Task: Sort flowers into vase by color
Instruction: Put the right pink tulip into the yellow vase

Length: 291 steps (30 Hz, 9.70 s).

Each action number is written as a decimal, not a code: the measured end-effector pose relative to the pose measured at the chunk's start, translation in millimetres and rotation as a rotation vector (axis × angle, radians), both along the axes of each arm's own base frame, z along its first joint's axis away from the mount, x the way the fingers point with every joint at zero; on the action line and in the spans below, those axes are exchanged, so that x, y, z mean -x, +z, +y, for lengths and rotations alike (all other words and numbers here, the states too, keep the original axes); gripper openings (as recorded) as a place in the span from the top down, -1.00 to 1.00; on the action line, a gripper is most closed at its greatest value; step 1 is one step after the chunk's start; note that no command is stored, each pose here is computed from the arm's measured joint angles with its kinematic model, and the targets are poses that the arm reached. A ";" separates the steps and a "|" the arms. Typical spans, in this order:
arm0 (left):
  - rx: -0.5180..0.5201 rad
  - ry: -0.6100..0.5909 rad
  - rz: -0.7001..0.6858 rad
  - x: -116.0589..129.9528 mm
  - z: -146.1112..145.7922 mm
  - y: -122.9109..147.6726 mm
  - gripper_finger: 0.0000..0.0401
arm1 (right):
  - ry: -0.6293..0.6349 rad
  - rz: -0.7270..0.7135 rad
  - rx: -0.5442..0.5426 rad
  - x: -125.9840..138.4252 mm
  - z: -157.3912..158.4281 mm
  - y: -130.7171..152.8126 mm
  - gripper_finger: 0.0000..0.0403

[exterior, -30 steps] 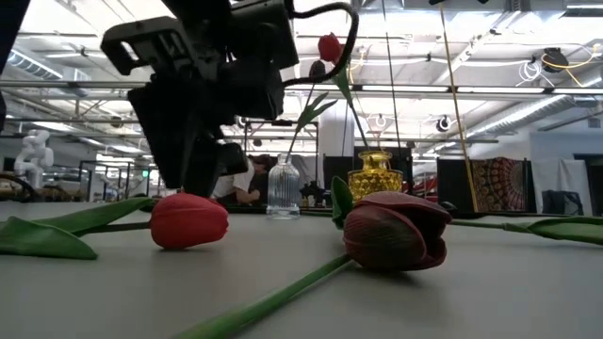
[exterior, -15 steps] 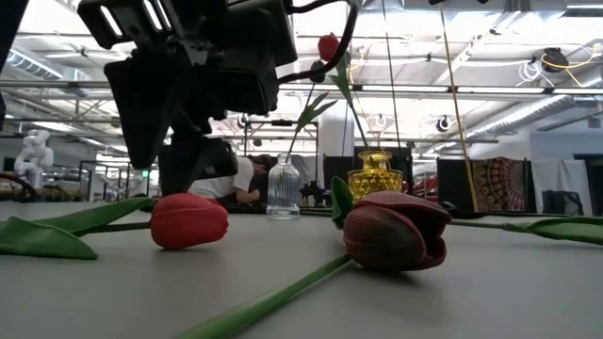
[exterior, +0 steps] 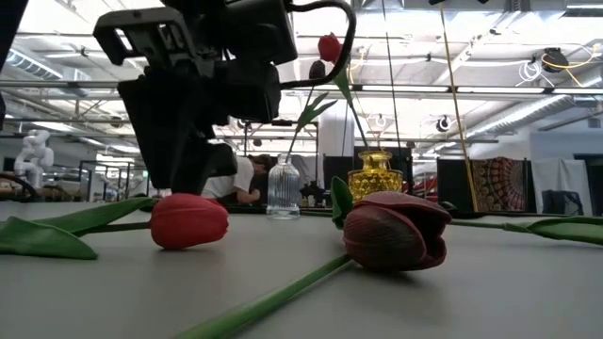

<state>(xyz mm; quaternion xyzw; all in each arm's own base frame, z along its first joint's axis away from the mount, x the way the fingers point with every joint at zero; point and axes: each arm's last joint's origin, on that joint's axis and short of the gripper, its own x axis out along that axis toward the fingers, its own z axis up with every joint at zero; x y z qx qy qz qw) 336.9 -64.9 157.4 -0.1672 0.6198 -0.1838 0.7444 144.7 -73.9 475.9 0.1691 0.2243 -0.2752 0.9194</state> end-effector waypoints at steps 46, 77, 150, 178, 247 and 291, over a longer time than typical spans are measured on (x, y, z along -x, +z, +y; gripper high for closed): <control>0.220 0.148 0.151 18.6 7.4 -29.8 -0.02 | 0.000 0.000 0.000 0.0 -0.1 -0.1 0.07; 0.152 0.158 0.146 20.3 -13.2 -28.9 -0.02 | 0.000 0.000 0.000 -0.1 -0.1 -0.1 0.07; 0.219 0.157 0.181 22.3 -35.1 -27.8 0.98 | 0.000 0.000 0.000 0.0 0.0 0.0 0.07; 0.347 0.084 0.102 1.6 -38.4 -1.0 0.99 | 0.000 0.000 0.000 0.0 0.0 0.0 0.07; 0.478 0.107 -0.262 -36.1 38.3 29.5 0.98 | 0.000 0.000 0.000 -0.1 0.0 -0.1 0.07; 0.455 -0.019 -0.845 13.8 60.5 185.4 0.98 | 0.000 0.000 0.000 -0.1 -0.1 0.0 0.07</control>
